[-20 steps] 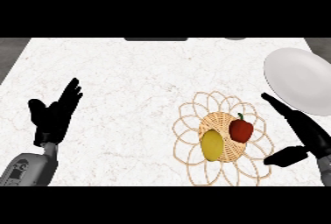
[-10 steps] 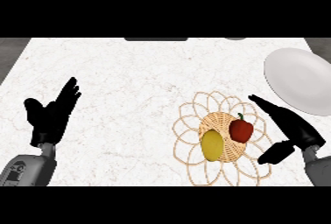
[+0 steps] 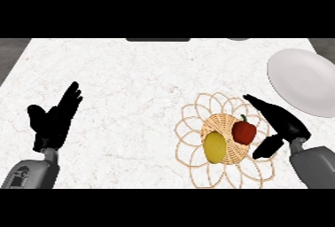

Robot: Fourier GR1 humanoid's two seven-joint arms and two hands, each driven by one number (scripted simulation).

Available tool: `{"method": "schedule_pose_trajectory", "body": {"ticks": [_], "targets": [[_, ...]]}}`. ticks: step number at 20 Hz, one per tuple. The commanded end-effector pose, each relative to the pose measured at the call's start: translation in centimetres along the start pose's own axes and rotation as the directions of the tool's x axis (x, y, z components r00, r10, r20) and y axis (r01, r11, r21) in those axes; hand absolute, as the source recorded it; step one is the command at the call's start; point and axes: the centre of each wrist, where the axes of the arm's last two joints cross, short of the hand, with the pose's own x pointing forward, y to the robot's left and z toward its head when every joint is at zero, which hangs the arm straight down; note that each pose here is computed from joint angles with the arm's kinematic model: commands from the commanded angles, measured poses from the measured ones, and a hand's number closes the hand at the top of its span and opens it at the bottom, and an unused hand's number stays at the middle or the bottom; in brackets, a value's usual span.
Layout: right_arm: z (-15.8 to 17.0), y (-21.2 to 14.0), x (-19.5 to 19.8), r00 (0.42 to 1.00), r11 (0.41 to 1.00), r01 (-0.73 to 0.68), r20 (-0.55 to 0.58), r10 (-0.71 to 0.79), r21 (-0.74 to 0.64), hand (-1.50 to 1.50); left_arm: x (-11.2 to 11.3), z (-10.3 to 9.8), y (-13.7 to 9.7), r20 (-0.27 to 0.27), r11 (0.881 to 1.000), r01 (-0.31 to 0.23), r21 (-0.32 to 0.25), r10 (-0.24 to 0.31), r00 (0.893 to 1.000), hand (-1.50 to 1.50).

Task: Pick the bell pepper from the placemat and place it in the plate

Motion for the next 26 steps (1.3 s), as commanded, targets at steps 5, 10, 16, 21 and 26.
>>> {"method": "schedule_pose_trajectory", "body": {"ticks": [5,10,16,21,26], "targets": [[-2.0,-0.3,0.7,0.998,0.998,-0.061,-0.028,0.062,0.028,-1.50,0.2,-0.8,0.7,-0.008,1.000,-0.011,-0.003,0.011,1.000,0.00],[-3.1,3.4,2.9,0.995,0.988,-0.098,0.014,0.097,0.122,1.50,1.5,0.3,-0.1,0.007,1.000,0.001,-0.003,-0.001,1.000,0.00],[-2.2,3.9,1.8,0.991,0.986,-0.099,0.106,0.085,0.138,1.50,-0.6,1.0,1.3,0.010,1.000,0.007,0.000,-0.007,1.000,0.00],[-2.5,3.5,1.4,0.982,0.992,-0.082,0.178,0.064,0.098,1.50,-0.3,0.3,0.4,-0.007,1.000,-0.010,-0.010,0.010,1.000,0.00],[-2.1,4.2,2.3,0.899,0.968,-0.181,0.429,0.091,0.174,1.50,2.2,-1.3,-0.4,-0.006,1.000,0.002,-0.020,-0.002,1.000,0.00]]}}
